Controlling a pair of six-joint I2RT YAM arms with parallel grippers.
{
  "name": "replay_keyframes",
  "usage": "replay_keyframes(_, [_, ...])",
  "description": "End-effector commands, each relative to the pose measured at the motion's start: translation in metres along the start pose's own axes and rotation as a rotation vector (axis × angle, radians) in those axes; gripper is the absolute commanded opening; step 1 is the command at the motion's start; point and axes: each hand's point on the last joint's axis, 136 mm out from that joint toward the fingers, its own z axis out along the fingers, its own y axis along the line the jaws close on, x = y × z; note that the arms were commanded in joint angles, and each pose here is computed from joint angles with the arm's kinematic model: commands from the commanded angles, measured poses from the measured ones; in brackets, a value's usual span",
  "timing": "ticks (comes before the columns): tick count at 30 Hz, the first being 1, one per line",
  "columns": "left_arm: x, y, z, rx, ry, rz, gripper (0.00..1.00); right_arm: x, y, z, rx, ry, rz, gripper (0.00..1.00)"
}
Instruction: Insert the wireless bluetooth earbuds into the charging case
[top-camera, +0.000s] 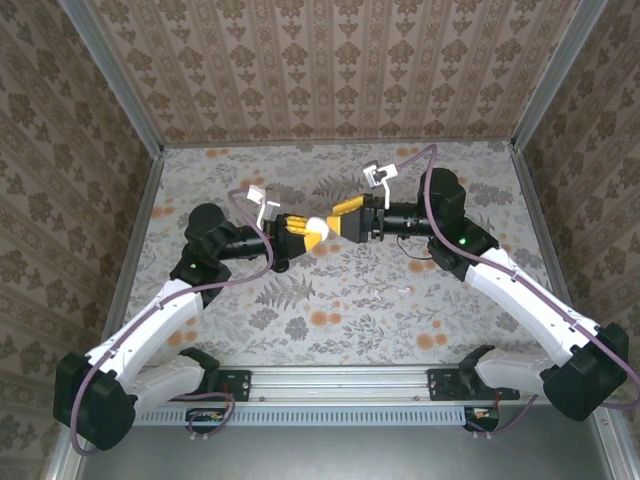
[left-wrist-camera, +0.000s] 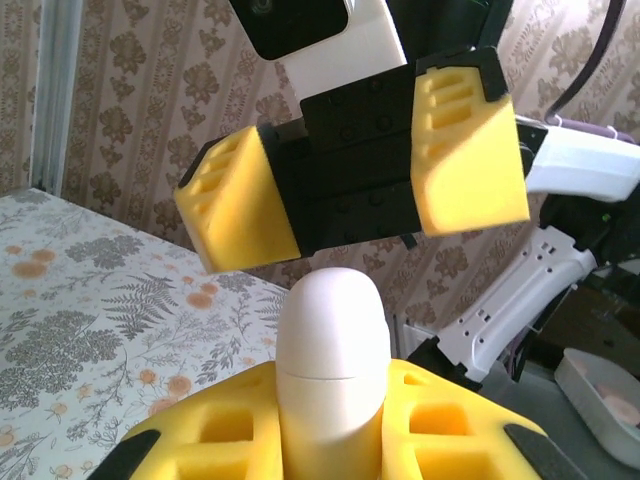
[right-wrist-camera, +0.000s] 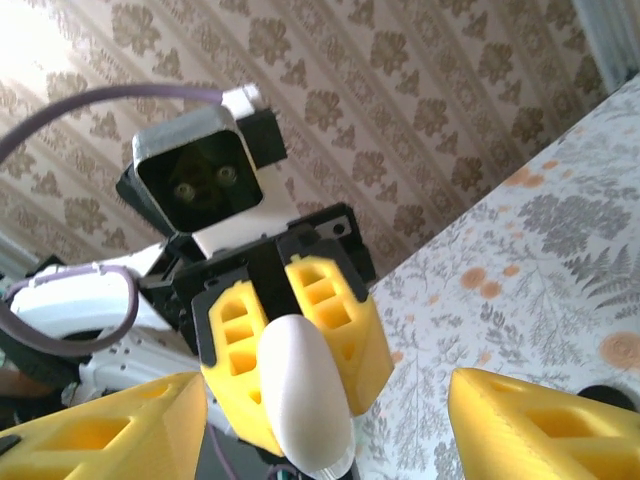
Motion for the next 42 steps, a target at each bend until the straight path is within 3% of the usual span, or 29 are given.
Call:
replay_keyframes(1, [0.004,-0.013,0.001,0.063,0.031,0.058,0.0,0.013,0.016,0.006,-0.058,0.083,-0.058,0.68])
replay_keyframes(7, [0.003,-0.019,0.005,0.097,0.035,0.051,0.0,0.021,0.008,0.016,-0.019,0.13,-0.067,0.67])
replay_keyframes(13, [0.003,-0.025,0.004,0.112,0.034,0.068,0.0,0.023,-0.031,0.011,0.159,0.126,-0.03,0.63])
replay_keyframes(25, [0.007,-0.027,0.002,0.111,0.031,0.08,0.0,0.008,-0.067,-0.002,0.265,0.06,0.089,0.61])
replay_keyframes(35, [0.015,-0.002,-0.006,-0.039,0.016,0.067,0.0,-0.008,-0.04,-0.014,0.217,0.011,0.105,0.62])
replay_keyframes(42, [0.016,0.013,-0.01,-0.109,0.0,0.059,0.0,-0.004,-0.038,-0.03,0.295,0.019,0.11,0.63])
